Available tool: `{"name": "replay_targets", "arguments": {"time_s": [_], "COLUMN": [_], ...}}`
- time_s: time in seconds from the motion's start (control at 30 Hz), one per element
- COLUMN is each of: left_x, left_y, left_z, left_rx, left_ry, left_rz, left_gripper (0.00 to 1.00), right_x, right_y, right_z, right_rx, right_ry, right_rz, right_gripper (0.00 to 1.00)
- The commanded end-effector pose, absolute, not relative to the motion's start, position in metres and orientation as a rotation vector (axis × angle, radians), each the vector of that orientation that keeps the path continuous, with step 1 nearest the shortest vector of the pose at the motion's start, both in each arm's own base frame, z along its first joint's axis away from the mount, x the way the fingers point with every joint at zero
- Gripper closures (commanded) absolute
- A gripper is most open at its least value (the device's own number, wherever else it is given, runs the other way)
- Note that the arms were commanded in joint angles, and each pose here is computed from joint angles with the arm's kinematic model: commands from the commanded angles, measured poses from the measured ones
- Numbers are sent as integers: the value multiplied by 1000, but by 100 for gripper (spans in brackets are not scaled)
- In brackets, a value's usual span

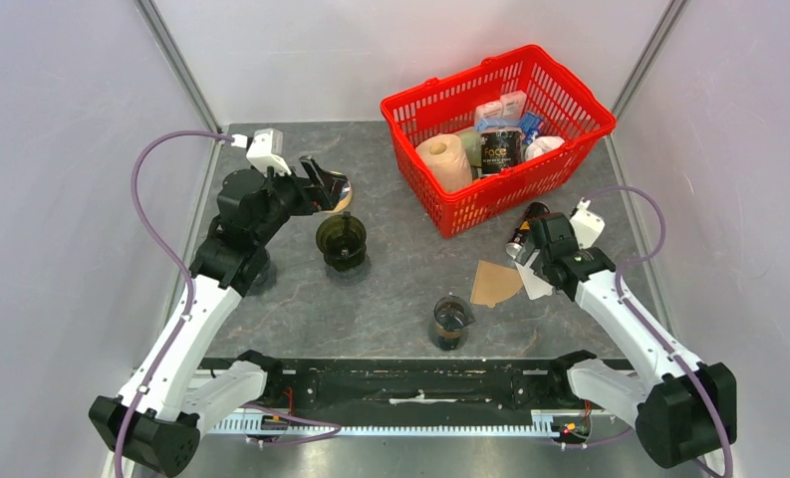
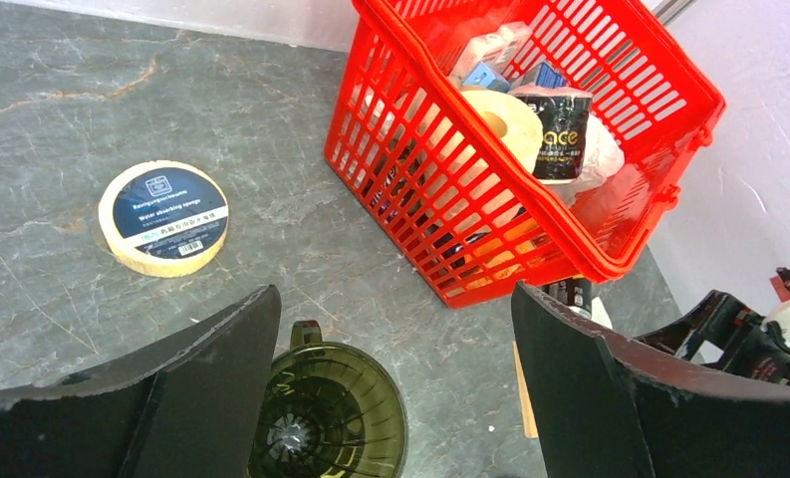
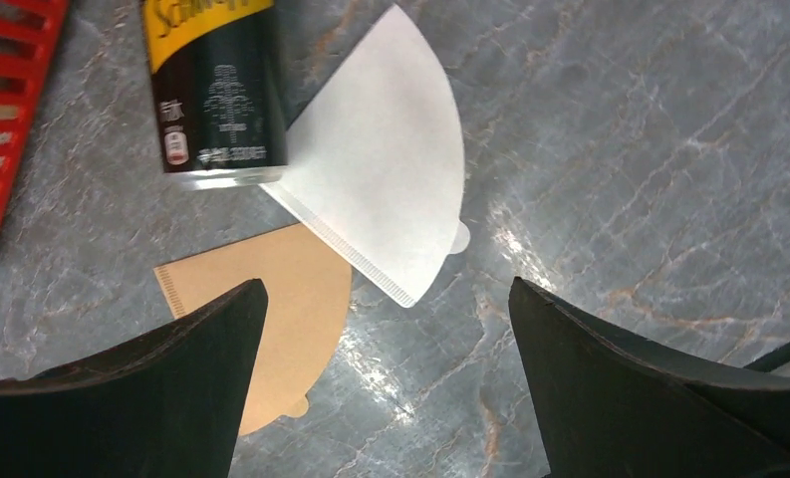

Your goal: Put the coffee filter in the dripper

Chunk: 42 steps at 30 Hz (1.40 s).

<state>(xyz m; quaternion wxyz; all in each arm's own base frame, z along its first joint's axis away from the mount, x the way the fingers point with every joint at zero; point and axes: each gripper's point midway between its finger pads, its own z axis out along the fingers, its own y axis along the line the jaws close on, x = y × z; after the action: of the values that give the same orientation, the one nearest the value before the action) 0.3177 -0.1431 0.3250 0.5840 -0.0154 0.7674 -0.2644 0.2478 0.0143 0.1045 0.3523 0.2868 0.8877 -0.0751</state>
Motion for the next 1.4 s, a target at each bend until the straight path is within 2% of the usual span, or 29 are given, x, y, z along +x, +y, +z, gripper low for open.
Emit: {"name": "replay_targets", "arguments": {"time_s": [0.0, 0.23, 0.43, 0.7, 1.37], "left_x": [322, 328, 331, 334, 337], "left_y": [-145, -143, -142, -142, -137], "left_z": [328, 316, 310, 306, 302], "left_rx": [56, 35, 27, 34, 16], "left_ry": [1735, 1760, 1774, 1780, 1786], "left_rz": [-595, -569, -554, -542, -512], "left_gripper": [8, 8, 7, 7, 6], "right_x": [231, 230, 239, 249, 246], "right_y": [1, -11, -3, 43, 92], "right_z": [94, 67, 59, 49, 50], "right_rx": [931, 1092, 1089, 925, 744], "right_ry": [2285, 2312, 2357, 2528, 2587], "right_rz": [-187, -80, -35, 230, -14], "right_gripper": [3, 8, 8, 7, 8]}}
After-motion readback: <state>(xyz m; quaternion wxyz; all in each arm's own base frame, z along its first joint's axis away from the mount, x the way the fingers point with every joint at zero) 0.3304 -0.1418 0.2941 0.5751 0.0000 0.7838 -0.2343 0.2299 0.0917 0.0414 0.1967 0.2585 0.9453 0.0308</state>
